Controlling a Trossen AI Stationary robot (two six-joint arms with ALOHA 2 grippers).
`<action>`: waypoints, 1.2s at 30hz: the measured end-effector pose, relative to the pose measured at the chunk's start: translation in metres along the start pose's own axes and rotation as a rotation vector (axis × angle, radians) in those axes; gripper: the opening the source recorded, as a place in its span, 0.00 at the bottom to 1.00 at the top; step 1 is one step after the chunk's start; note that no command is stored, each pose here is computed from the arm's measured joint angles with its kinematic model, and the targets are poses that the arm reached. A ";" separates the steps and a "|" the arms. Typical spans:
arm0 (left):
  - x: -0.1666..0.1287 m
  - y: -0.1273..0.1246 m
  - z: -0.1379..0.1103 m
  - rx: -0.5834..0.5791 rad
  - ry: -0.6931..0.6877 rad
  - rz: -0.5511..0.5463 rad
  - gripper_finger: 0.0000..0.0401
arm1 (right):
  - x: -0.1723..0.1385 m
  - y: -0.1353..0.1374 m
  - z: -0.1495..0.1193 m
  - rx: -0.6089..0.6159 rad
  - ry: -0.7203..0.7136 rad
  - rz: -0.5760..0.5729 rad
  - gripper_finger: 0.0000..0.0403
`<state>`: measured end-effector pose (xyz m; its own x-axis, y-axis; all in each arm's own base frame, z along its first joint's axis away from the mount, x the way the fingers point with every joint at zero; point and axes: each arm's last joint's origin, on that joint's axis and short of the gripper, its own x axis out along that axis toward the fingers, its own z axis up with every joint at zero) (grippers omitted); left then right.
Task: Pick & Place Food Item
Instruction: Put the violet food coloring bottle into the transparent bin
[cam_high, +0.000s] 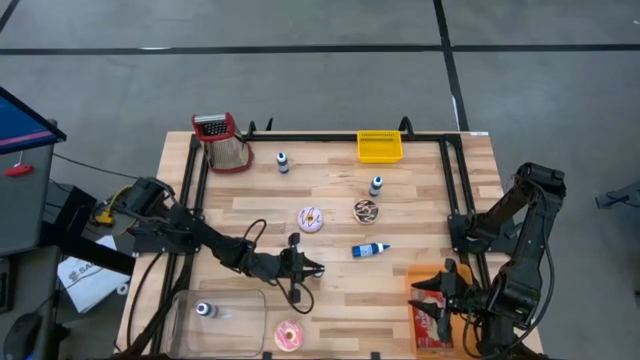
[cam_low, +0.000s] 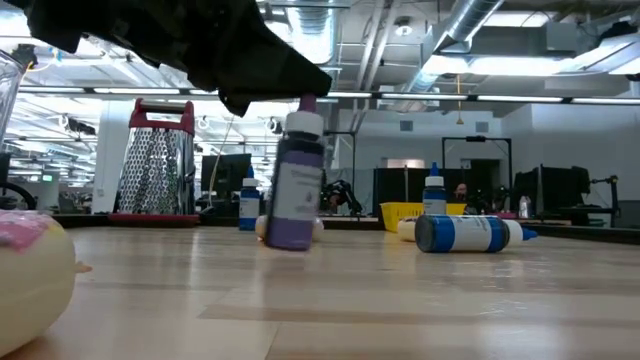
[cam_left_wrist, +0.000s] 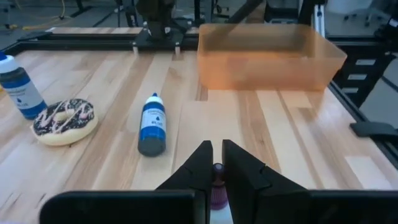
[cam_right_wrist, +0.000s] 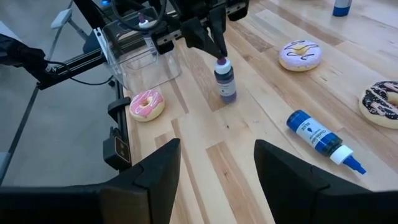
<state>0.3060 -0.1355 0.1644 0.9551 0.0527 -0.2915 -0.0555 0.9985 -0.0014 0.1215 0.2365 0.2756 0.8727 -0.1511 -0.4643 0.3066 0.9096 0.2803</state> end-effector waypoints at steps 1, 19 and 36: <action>0.001 0.000 -0.002 0.002 0.007 0.002 0.05 | 0.000 0.000 0.000 0.000 0.000 0.000 0.49; 0.001 0.000 -0.005 0.019 0.033 0.005 0.20 | 0.000 0.000 0.000 0.000 0.000 0.000 0.49; -0.013 0.020 0.022 0.094 0.112 -0.019 0.54 | 0.000 0.000 0.000 0.001 0.000 0.000 0.49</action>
<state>0.2990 -0.1155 0.1890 0.9170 0.0368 -0.3971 -0.0055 0.9968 0.0799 0.1215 0.2365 0.2758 0.8726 -0.1508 -0.4646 0.3068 0.9093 0.2812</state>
